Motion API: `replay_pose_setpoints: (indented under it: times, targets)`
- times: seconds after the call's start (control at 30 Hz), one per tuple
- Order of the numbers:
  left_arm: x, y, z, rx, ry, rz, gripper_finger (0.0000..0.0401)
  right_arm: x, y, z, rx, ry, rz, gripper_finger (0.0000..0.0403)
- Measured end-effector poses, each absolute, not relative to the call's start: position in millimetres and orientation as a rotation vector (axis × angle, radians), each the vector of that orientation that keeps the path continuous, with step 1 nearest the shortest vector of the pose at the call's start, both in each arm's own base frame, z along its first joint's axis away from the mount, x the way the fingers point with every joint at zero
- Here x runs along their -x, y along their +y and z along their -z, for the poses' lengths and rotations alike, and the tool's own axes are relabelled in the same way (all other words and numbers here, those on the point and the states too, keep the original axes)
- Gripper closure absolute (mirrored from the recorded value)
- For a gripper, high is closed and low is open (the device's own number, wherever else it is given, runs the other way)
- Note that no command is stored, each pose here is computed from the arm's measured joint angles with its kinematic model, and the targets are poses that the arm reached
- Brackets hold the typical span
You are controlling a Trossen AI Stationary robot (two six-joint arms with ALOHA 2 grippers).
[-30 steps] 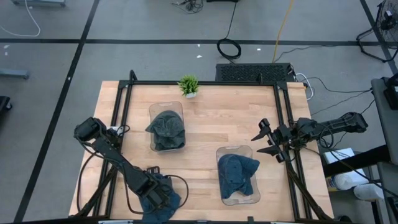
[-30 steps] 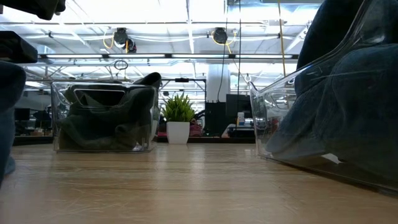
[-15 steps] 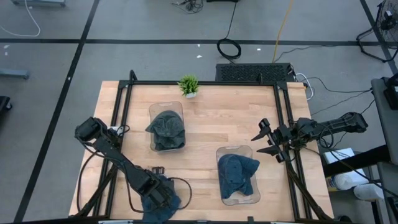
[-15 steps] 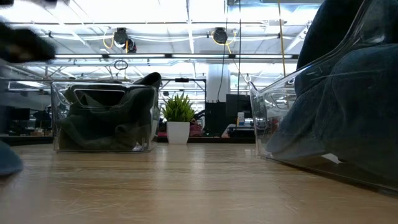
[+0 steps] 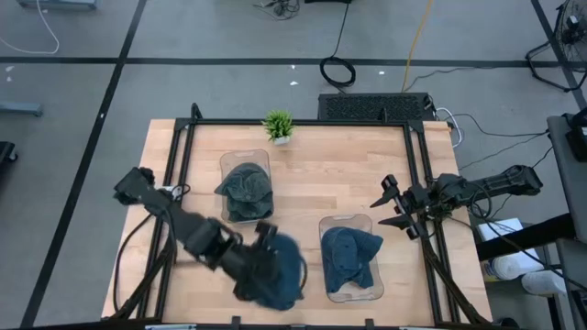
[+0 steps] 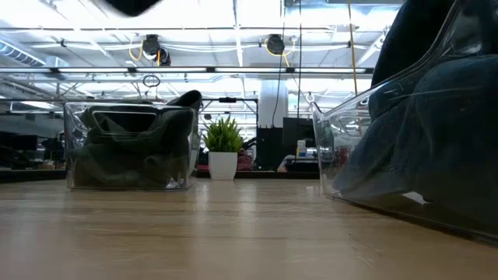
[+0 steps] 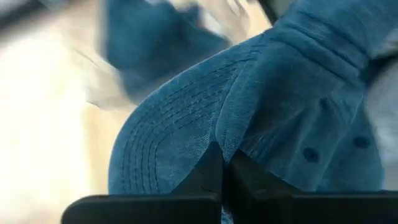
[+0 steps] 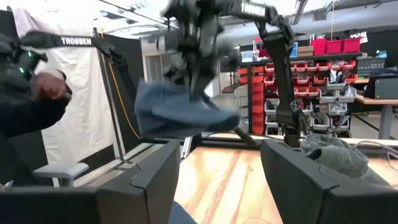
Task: Pick & Place hat
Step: Put the blue cap into the bottom transparent bin
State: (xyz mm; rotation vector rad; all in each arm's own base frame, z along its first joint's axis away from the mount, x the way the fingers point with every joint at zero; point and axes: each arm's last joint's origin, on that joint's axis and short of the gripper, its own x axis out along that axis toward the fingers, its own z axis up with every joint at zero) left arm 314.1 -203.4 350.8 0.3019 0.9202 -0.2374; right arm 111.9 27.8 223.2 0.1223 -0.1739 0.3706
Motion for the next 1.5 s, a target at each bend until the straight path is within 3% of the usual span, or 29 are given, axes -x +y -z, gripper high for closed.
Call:
replay_pose_setpoints:
  times: [0.23, 0.6, 0.87, 1.5]
  targets:
    - [-340, -157, -385, -0.412, 0.804, 0.201, 0.0398, -112, 28, -223, -0.122, -0.167, -0.369, 0.0190]
    - [-390, -98, -381, -0.406, 0.668, 0.278, 0.0399, -112, 28, -223, -0.092, -0.177, -0.366, 0.0190]
    - [-433, -86, -362, -0.478, 0.479, 0.416, 0.0398, -114, 28, -223, -0.092, -0.174, -0.369, 0.0190]
    - [-491, -62, -278, -0.346, 0.559, 0.414, 0.0398, -114, 29, -226, -0.046, -0.217, -0.377, 0.0190]
